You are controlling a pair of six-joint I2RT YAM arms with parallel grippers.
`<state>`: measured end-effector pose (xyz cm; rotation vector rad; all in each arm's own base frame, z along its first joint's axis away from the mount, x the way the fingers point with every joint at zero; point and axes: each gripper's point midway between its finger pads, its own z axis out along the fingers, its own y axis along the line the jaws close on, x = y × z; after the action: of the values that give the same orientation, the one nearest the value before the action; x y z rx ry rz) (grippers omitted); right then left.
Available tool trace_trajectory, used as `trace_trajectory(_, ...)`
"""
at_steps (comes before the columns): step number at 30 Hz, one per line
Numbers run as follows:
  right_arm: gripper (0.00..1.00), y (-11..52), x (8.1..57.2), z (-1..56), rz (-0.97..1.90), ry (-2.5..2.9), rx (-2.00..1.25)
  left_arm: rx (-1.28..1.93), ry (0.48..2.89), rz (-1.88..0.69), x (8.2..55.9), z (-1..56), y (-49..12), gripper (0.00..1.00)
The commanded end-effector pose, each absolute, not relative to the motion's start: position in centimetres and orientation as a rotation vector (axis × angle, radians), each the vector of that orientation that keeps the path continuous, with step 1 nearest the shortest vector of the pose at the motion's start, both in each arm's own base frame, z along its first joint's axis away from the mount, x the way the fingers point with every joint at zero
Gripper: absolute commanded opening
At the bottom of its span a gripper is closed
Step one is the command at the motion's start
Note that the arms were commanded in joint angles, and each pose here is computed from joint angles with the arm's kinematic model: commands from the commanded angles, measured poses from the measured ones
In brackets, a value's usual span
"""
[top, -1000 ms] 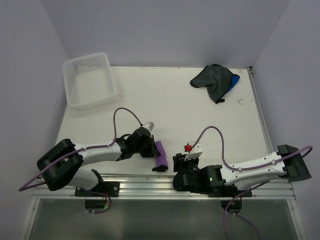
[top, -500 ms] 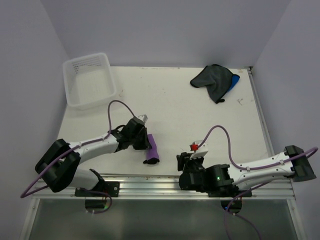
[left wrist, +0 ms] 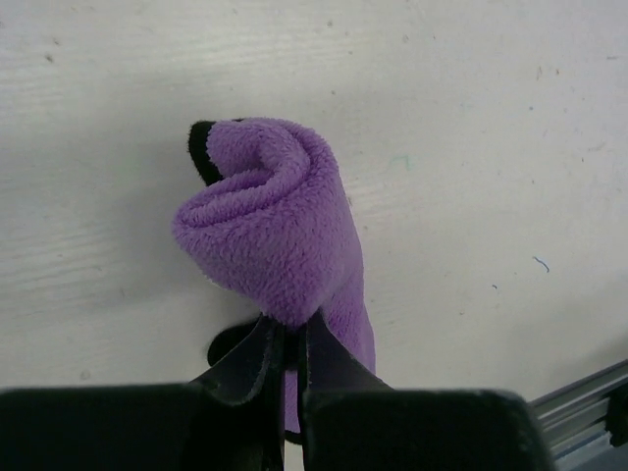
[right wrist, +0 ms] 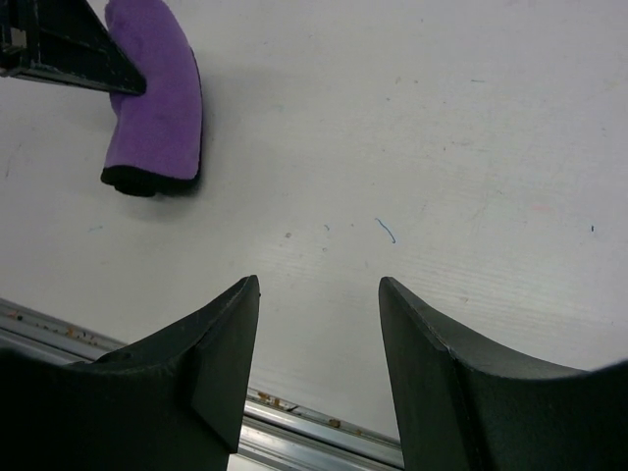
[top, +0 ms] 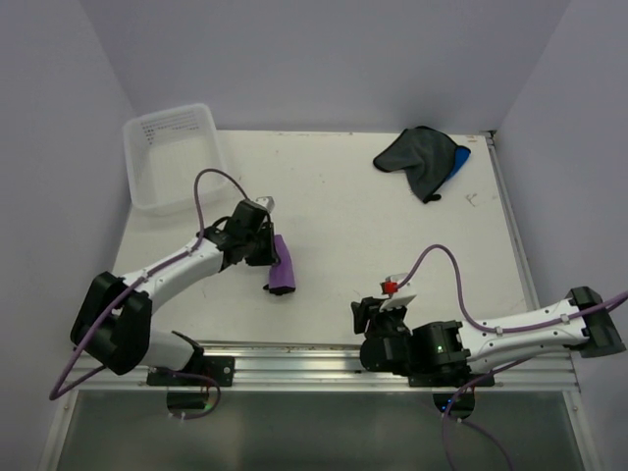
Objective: Roll the towels
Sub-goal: Place the rolled towel into the container
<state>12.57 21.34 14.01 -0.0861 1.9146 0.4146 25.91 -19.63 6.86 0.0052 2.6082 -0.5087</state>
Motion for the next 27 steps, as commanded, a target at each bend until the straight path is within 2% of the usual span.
trace_trajectory(1,0.56,20.5,13.4,15.1,0.396,1.854,-0.043,0.035,2.592,-0.449,27.4,8.1,-17.8,0.00)
trace_trajectory(11,0.56,20.3,13.3,15.0,0.403,1.862,-0.047,0.013,2.603,-0.458,29.0,7.8,-15.2,0.00)
trace_trajectory(19,0.56,20.1,13.3,15.0,0.403,1.859,-0.041,-0.017,2.545,-0.417,31.7,12.1,-12.5,0.00)
trace_trajectory(27,0.57,20.0,13.3,15.0,0.401,1.864,-0.050,-0.110,2.518,-0.398,34.3,14.0,-9.0,0.00)
